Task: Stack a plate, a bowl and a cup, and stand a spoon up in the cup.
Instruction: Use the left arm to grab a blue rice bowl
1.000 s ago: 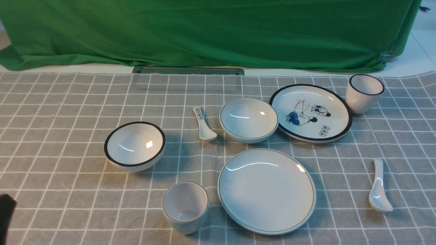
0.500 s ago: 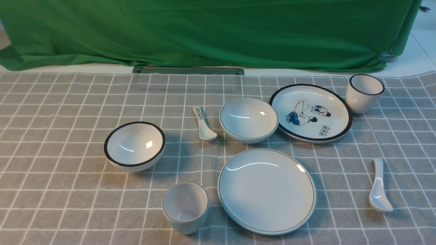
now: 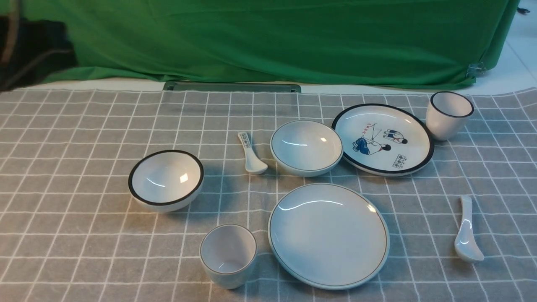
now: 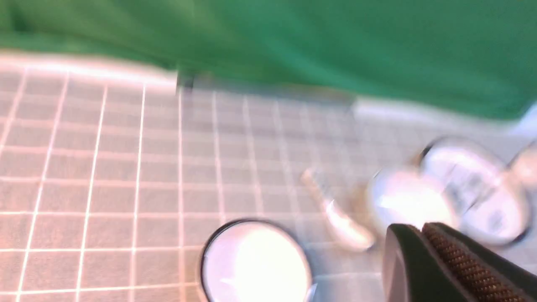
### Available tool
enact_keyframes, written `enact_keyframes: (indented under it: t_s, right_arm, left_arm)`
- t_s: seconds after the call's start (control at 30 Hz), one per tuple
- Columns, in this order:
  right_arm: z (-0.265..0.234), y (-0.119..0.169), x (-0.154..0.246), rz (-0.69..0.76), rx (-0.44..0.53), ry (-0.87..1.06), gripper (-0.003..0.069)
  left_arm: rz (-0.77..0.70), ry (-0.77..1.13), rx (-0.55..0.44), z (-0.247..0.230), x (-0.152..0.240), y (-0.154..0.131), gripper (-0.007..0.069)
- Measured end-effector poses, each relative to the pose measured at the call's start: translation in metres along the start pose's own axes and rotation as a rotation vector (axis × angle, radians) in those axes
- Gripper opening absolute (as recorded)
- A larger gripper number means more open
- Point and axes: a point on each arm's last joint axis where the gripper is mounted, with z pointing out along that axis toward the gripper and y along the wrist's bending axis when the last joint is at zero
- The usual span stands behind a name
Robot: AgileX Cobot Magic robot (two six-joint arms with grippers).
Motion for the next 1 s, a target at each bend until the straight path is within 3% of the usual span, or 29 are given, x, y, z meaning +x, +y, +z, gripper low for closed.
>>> enact_keyframes:
  t_s: [0.1, 0.17, 0.47, 0.6, 0.63, 0.73, 0.8, 0.9, 1.0]
  right_arm:
    - [-0.001, 0.001, -0.015, 0.348, -0.038, -0.162, 0.0242]
    - [-0.002, 0.0, -0.021, 0.451, -0.049, -0.226, 0.0242]
    - [-0.004, -0.001, -0.025, 0.539, -0.063, -0.275, 0.0242]
    - [-0.003, -0.001, -0.024, 0.561, -0.068, -0.265, 0.0238]
    - [-0.005, 0.001, -0.028, 0.583, -0.083, -0.207, 0.0209]
    - [-0.015, 0.008, -0.056, 0.492, -0.128, -0.088, 0.0077]
    - [-0.023, 0.012, -0.08, 0.387, -0.153, -0.014, 0.0044]
    - [-0.022, 0.019, -0.115, 0.218, -0.176, 0.261, 0.0026]
    - [-0.01, 0.023, -0.139, 0.035, -0.204, 0.531, 0.0023]
  left_arm:
    - [0.033, 0.14, 0.005, 0.064, -0.003, 0.003, 0.0008]
    - [0.065, 0.233, 0.037, 0.099, 0.001, -0.009, 0.0004]
    - [0.267, 0.421, 0.192, 0.182, 0.003, -0.094, 0.0]
    - [0.304, 0.474, 0.225, 0.213, 0.0, -0.115, 0.0]
    - [0.316, 0.484, 0.234, 0.23, 0.0, -0.122, 0.0003]
    - [0.341, 0.476, 0.24, 0.253, 0.001, -0.131, 0.0036]
    - [0.349, 0.467, 0.244, 0.263, 0.001, -0.134, 0.0067]
    - [0.343, 0.461, 0.228, 0.282, 0.005, -0.137, 0.0172]
    - [0.335, 0.476, 0.16, 0.302, 0.015, -0.131, 0.0318]
